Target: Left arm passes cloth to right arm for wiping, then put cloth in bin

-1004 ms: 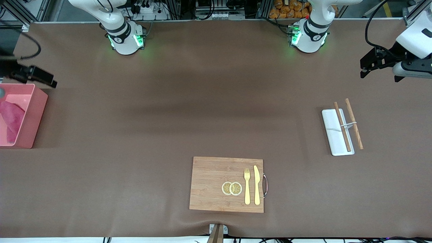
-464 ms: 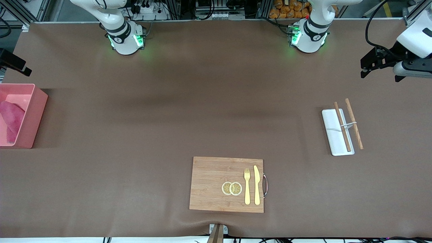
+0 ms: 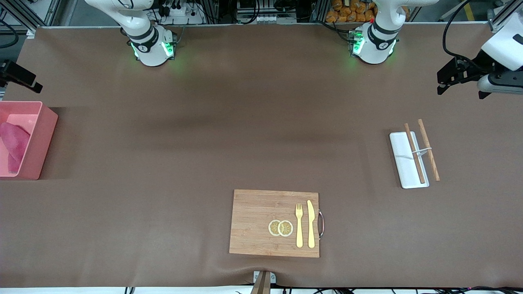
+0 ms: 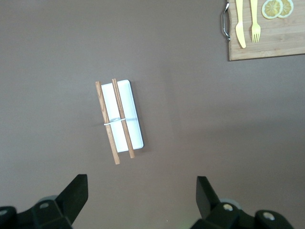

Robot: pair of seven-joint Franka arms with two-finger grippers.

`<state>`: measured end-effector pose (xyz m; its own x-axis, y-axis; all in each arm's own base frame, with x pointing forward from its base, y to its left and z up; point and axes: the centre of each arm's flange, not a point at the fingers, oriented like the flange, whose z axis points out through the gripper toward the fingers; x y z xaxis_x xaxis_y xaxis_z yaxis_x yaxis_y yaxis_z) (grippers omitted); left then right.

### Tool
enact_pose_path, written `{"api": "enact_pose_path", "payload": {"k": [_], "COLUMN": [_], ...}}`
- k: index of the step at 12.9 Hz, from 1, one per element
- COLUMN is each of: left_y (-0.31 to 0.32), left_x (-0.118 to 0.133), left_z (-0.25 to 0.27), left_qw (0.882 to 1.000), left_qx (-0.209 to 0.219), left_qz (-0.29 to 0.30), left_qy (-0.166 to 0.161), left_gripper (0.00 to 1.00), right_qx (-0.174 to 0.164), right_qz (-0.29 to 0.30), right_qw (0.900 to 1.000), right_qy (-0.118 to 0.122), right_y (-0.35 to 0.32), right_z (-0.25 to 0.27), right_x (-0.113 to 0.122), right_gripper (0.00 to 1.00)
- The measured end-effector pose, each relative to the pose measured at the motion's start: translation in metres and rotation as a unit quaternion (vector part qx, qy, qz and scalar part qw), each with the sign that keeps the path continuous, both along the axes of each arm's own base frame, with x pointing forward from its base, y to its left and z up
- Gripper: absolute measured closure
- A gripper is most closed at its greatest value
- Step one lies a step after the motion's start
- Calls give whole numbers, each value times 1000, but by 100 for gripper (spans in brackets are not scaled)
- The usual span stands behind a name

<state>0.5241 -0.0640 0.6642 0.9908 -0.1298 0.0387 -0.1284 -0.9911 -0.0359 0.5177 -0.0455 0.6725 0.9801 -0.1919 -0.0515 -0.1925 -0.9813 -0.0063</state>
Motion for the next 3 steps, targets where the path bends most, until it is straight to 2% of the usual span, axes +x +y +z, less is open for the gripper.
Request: {"api": "enact_pose_path", "payload": {"k": [3], "left_y": [0], "left_x": [0], "left_z": [0], "left_qw": [1000], "left_qx": [0], "left_qz": [4], "left_qy": [0], "left_gripper": [0], "right_qx": [1], "right_qz": [0], "right_qw": [1000], "right_qy": [7], "right_y": [0], "right_z": [-12], "right_x": [4], "right_gripper": [0]}}
